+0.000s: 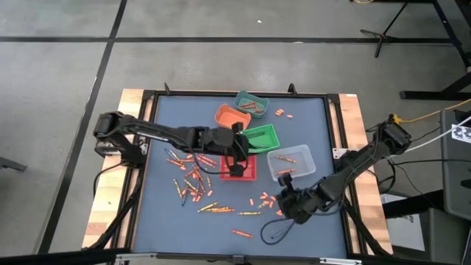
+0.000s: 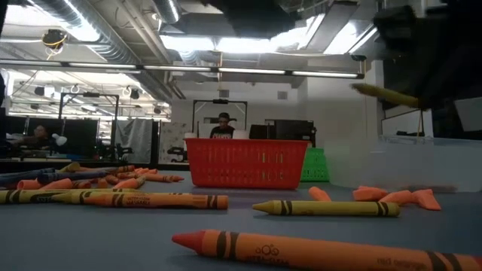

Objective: Sort crayons
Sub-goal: Put the yellow crayon into the red bin

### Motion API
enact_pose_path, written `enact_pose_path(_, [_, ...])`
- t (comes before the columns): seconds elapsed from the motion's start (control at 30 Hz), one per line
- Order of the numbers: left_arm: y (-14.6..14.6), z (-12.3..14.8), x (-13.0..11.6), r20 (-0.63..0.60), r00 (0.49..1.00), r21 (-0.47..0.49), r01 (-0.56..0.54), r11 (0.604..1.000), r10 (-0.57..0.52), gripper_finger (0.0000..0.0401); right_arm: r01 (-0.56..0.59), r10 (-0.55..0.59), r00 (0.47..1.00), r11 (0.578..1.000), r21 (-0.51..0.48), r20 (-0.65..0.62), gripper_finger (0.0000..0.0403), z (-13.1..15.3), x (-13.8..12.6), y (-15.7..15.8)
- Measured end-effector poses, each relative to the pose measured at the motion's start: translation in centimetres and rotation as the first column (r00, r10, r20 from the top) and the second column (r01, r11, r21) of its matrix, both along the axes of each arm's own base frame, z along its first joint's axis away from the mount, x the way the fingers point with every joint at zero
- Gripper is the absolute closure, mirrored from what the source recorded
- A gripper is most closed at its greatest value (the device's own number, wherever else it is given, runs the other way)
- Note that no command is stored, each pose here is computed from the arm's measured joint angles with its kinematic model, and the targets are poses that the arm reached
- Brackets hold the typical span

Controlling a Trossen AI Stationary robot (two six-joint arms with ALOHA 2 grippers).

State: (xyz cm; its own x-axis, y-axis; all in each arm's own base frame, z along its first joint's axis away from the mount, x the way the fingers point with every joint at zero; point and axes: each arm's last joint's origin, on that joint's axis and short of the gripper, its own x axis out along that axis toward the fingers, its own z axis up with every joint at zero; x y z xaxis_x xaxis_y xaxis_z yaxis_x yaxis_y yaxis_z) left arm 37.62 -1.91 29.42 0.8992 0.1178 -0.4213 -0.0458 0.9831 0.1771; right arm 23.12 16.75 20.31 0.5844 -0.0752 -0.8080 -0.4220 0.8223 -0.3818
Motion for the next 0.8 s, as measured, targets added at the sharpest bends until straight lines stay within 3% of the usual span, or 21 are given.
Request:
enact_pose_path(0.2, [-1.2, 1.8, -2.0, -0.014, 1.0, -0.014, 0.005, 1.0, -0.005, 0.0332, -0.042, 0.043, 0.999, 0.995, -0.095, 0.004, 0.0379, 0.8, 2.1, -2.4])
enact_pose_path(0.4, [-2.7, 1.6, -3.0, -0.081, 0.996, -0.058, 0.015, 0.998, -0.019, 0.0332, 0.015, -0.011, 1.0, 0.991, -0.132, 0.025, 0.0379, 1.1, 4.1, -5.6])
enact_pose_path(0.6, [-4.0, 1.0, -3.6, -0.153, 0.988, -0.092, 0.004, 0.996, -0.018, 0.0332, 0.13, -0.122, 0.988, 0.988, -0.084, 0.096, 0.0379, 1.5, 5.8, -8.7])
enact_pose_path(0.8, [-5.1, 0.9, -3.9, -0.163, 0.987, -0.097, -0.008, 0.995, -0.008, 0.0332, 0.126, -0.136, 0.977, 0.99, 0.069, 0.164, 0.0379, 2.1, 7.3, -10.7])
